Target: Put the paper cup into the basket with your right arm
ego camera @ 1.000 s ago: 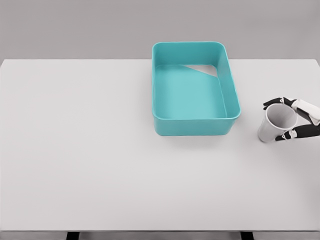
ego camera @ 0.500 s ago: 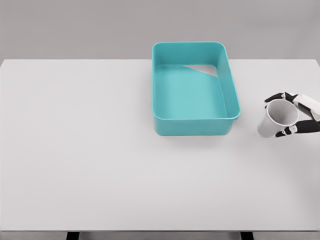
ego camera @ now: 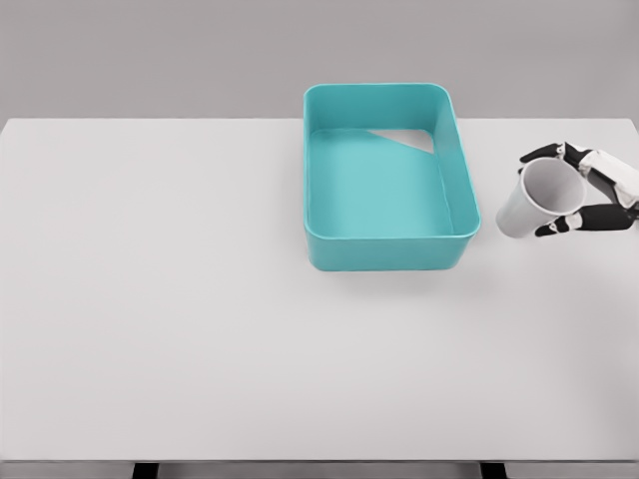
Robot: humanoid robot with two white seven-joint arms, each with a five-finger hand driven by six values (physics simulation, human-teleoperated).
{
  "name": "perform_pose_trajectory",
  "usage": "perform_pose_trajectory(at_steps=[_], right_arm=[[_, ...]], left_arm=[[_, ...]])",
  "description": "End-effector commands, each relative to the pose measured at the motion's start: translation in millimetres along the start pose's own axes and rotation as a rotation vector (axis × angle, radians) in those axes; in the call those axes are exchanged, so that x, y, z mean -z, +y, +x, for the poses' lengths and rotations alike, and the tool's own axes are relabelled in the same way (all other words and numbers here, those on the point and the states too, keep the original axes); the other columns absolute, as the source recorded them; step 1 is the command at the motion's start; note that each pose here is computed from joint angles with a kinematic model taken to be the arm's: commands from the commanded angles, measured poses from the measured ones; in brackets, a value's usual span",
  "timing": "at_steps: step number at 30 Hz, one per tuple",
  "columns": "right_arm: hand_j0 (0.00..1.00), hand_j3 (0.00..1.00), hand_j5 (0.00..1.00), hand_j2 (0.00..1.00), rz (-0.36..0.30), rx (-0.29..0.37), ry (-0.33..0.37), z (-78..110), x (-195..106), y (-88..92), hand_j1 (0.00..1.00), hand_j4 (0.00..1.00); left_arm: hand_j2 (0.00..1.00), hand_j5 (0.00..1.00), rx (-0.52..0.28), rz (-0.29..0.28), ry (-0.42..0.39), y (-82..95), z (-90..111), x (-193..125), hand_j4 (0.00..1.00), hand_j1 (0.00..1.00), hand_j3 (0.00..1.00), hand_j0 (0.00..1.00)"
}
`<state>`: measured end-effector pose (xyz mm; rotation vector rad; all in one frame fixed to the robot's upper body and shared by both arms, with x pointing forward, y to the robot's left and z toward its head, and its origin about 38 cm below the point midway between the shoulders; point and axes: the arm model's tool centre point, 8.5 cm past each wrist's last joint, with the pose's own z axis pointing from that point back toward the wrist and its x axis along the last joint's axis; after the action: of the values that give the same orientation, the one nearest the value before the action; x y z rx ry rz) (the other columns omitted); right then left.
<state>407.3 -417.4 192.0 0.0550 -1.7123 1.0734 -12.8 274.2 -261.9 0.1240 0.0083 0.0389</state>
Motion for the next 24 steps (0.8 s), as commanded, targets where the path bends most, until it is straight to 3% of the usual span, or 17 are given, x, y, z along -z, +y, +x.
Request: perform_pose_trajectory(at_steps=[1,6,18,24], right_arm=[[0.62,0.62,0.62,0.62,-0.004,0.005,-0.018,3.5,4.2,0.3,0.62,0.62],[0.61,0.61,0.61,0.61,-0.032,-0.019,-0.071,21.0,11.2,-10.4,0.61,0.61],[0.61,0.61,0.61,0.61,-0.086,-0.03,-0.132,34.7,20.9,-22.9,0.61,0.61],[0.61,0.61,0.61,0.61,-0.094,-0.027,-0.217,53.0,47.7,-20.2,0.61,0.61]], left_arm=[[1.0,1.0,0.0,0.0,0.0,0.0,0.0,0.0,1.0,1.0,1.0,1.0],[1.0,1.0,0.0,0.0,0.0,0.0,0.0,0.0,1.0,1.0,1.0,1.0],[1.0,1.0,0.0,0.0,0.0,0.0,0.0,0.0,1.0,1.0,1.0,1.0],[1.0,1.0,0.0,0.0,0.0,0.0,0.0,0.0,1.0,1.0,1.0,1.0]])
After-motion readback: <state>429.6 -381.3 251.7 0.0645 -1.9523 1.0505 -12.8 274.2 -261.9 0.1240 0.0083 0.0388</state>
